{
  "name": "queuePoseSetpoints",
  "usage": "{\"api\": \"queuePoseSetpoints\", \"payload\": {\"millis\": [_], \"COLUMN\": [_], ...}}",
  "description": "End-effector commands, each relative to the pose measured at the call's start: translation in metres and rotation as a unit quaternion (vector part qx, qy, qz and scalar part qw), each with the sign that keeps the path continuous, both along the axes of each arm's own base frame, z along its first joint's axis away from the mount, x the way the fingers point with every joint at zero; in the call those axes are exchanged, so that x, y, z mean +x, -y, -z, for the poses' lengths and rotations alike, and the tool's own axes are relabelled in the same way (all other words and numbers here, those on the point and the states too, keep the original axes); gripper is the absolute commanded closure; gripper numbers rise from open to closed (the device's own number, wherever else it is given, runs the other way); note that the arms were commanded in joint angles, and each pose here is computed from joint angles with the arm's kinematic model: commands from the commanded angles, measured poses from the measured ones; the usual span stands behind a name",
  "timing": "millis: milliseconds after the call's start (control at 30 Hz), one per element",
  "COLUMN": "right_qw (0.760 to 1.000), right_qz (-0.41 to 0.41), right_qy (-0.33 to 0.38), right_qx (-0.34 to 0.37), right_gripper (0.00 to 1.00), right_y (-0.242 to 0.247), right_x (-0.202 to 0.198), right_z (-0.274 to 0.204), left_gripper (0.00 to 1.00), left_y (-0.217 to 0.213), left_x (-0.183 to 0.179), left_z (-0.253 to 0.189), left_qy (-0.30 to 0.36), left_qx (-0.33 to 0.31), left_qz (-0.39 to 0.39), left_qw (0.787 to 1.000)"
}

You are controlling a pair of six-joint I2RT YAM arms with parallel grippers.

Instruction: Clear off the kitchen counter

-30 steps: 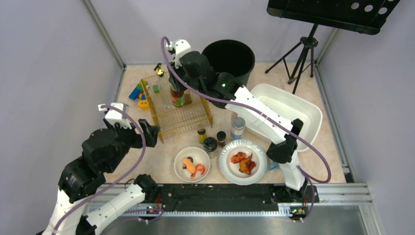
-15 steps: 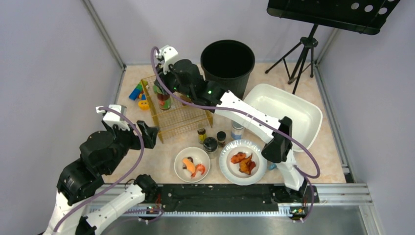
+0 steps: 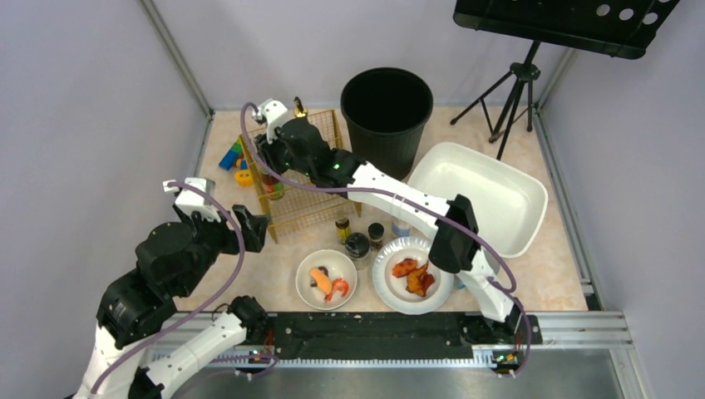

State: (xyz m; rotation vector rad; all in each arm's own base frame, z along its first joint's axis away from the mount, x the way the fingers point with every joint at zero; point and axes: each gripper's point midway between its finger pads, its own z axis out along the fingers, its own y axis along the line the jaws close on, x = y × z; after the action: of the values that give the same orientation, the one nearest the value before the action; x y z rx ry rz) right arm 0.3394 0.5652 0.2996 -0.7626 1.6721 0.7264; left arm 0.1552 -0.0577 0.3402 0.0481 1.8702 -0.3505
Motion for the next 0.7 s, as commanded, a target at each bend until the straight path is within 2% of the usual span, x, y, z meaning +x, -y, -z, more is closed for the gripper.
{"api": "queuePoseSetpoints", "payload": {"millis": [0, 400, 667], "right_qw": [0.992, 0.997, 0.998], "right_qz": [-0.020, -0.011, -0.005], "right_qy": [0.060, 0.036, 0.032], "right_qx": [0.112, 0.065, 0.044], "right_gripper": [1.00, 1.00, 1.00], "right_y": [-0.013, -0.018, -0.017], "right_x": [-0.007, -0.001, 0.003], "right_z": [-0.079, -0.025, -0.006], "left_gripper": [0.01, 0.01, 0.01], "left_y": [-0.002, 0.001, 0.002], "left_x": [-0.001, 0.002, 0.003], "left_z": [-0.003, -0.002, -0.001], "left_qy": [0.006, 0.002, -0.001], "left_qx": [-0.004, 0.000, 0.001], "left_qz": [-0.004, 0.000, 0.001], "left_qw": [1.000, 1.000, 1.000]}}
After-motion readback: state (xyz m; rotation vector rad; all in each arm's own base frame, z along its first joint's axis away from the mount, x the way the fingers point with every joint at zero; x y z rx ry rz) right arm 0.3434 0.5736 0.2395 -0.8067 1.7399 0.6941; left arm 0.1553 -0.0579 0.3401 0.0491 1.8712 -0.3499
